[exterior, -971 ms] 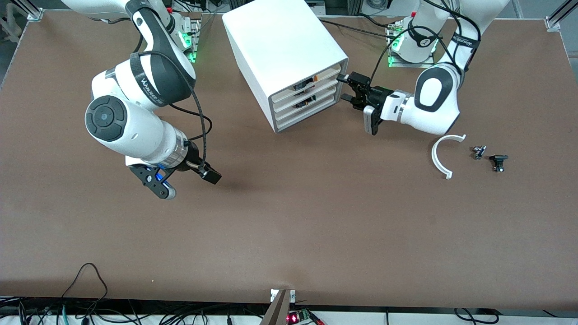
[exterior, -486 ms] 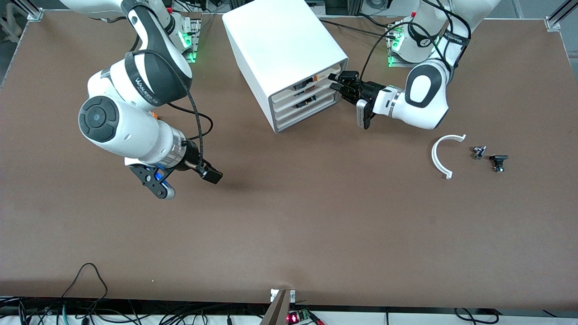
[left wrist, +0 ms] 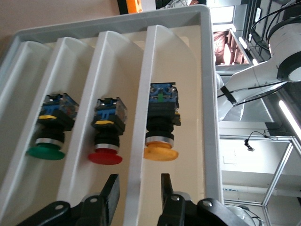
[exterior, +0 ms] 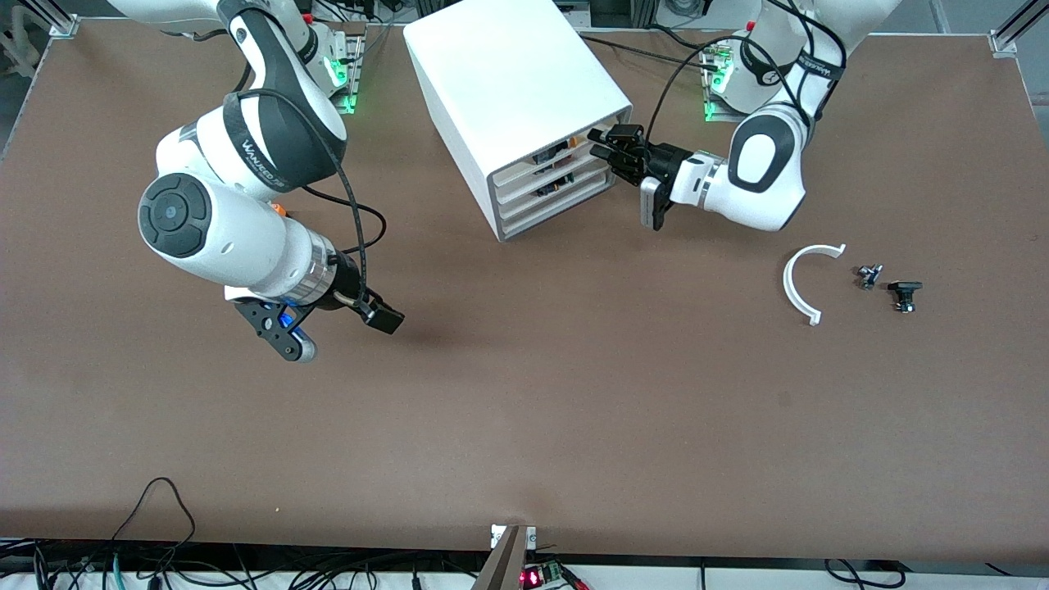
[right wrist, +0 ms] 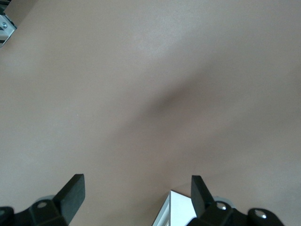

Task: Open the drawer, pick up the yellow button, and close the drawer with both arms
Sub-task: 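Pull the drawer open with the left gripper while the right gripper reaches in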

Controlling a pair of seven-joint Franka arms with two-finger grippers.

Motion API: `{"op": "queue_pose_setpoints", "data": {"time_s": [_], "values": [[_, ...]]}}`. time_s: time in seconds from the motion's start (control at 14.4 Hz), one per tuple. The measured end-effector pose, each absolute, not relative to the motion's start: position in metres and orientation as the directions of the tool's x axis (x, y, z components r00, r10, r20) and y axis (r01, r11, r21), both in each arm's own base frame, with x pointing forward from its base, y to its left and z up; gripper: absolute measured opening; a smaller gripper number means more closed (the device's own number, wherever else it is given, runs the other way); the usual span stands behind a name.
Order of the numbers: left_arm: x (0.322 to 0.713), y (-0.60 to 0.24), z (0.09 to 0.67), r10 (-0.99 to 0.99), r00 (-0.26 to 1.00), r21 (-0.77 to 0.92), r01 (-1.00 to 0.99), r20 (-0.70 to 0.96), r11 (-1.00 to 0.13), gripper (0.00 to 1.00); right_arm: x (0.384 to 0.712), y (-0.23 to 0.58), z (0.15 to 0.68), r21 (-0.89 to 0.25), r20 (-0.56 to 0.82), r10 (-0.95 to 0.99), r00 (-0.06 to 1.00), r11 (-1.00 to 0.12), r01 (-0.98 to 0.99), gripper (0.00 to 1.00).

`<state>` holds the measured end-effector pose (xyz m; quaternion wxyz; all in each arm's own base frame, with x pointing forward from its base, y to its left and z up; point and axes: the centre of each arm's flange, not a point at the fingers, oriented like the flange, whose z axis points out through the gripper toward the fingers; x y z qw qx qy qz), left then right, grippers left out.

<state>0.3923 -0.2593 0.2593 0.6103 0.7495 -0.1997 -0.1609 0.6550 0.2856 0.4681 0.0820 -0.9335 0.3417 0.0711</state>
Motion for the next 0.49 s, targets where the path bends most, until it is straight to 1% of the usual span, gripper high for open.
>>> {"op": "queue_pose_setpoints", "data": {"time_s": [0.14,0.28,0.35,0.49], "values": [[0.3854,-0.2637,0.2565,-0.497,0.868,0.981,-0.098,0.004,-0.165,0.41,0.6542,0.2872,0.468,-0.104,-0.189,-0.624,0.758,-0.755,-0.648,1.0],[0.3832,-0.2622,0.2528,-0.496,0.868,0.98,-0.11,0.014,-0.166,0.22,0.6536,0.2885,0.4681,-0.104,-0.19,-0.623,0.759,-0.756,-0.646,1.0],[0.3827,-0.2616,0.2511,-0.495,0.869,0.979,-0.115,0.018,-0.166,0.14,0.6535,0.2889,0.4684,-0.104,-0.189,-0.623,0.759,-0.756,-0.646,1.0],[0.3825,-0.261,0.2494,-0.495,0.869,0.98,-0.113,0.017,-0.165,0.15,0.6545,0.2891,0.4742,-0.115,-0.184,-0.622,0.761,-0.755,-0.645,1.0]]}}
